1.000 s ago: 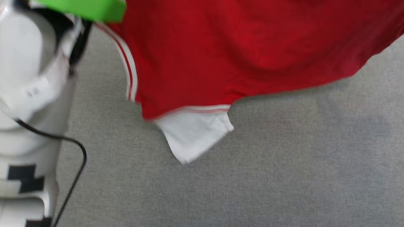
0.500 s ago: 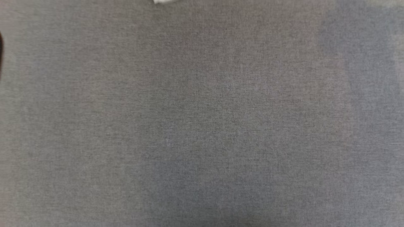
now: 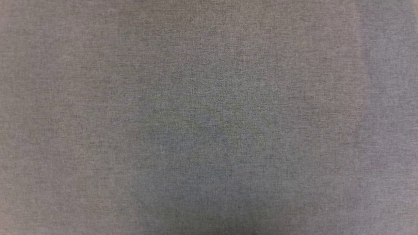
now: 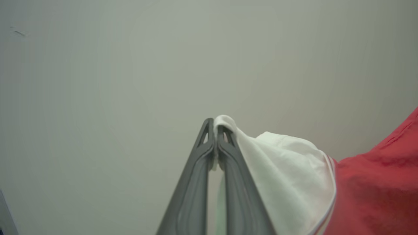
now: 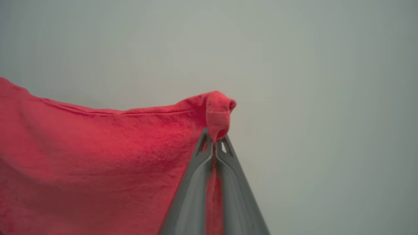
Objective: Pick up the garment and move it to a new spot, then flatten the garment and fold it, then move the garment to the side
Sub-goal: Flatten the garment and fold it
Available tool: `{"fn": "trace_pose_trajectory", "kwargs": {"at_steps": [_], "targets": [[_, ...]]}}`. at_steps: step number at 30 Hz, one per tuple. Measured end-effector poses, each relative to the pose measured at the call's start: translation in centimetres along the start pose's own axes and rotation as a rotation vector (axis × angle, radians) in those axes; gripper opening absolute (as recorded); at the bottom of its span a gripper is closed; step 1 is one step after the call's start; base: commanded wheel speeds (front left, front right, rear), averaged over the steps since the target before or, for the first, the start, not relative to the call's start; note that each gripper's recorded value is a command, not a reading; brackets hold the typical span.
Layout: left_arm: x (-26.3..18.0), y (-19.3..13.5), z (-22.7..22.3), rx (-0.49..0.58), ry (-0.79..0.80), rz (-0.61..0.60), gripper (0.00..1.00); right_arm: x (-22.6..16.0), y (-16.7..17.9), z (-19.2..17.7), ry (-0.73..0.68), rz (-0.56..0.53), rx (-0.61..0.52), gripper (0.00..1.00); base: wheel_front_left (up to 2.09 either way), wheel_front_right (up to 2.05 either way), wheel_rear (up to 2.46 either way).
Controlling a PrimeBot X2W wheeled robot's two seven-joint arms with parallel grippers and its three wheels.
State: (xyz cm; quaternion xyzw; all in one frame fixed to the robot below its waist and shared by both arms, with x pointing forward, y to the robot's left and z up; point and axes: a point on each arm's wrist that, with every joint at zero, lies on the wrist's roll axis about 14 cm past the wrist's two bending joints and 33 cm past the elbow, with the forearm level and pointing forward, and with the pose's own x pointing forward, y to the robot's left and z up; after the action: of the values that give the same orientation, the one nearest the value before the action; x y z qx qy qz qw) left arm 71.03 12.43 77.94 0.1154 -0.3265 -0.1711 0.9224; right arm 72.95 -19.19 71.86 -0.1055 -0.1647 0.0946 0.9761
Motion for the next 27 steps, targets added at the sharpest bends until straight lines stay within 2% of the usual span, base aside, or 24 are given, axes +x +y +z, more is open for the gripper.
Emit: {"fn": "trace_pose_trajectory", "kwargs": {"at_steps": [4,11,16,27], "targets": [[-1.6,-0.2,-3.4,-0.025,0.069,-0.002,0.0,-0.6,1.3,-3.3,0.051,0.026,0.03,0.0,0.0,0.0,0.0],[-7.5,-2.0,-9.4,-0.09,0.237,-0.027,0.0,-4.4,5.6,-9.8,0.18,0.113,0.104,0.0,0.0,0.0,0.0],[-12.3,-3.8,-10.6,-0.145,0.302,-0.038,0.0,-8.5,8.0,-12.7,0.263,0.175,0.148,0.0,0.0,0.0,0.0],[-26.0,-8.9,-10.3,-0.288,0.507,-0.013,0.0,-20.2,8.7,-16.6,0.476,0.237,0.187,0.0,0.0,0.0,0.0]]}}
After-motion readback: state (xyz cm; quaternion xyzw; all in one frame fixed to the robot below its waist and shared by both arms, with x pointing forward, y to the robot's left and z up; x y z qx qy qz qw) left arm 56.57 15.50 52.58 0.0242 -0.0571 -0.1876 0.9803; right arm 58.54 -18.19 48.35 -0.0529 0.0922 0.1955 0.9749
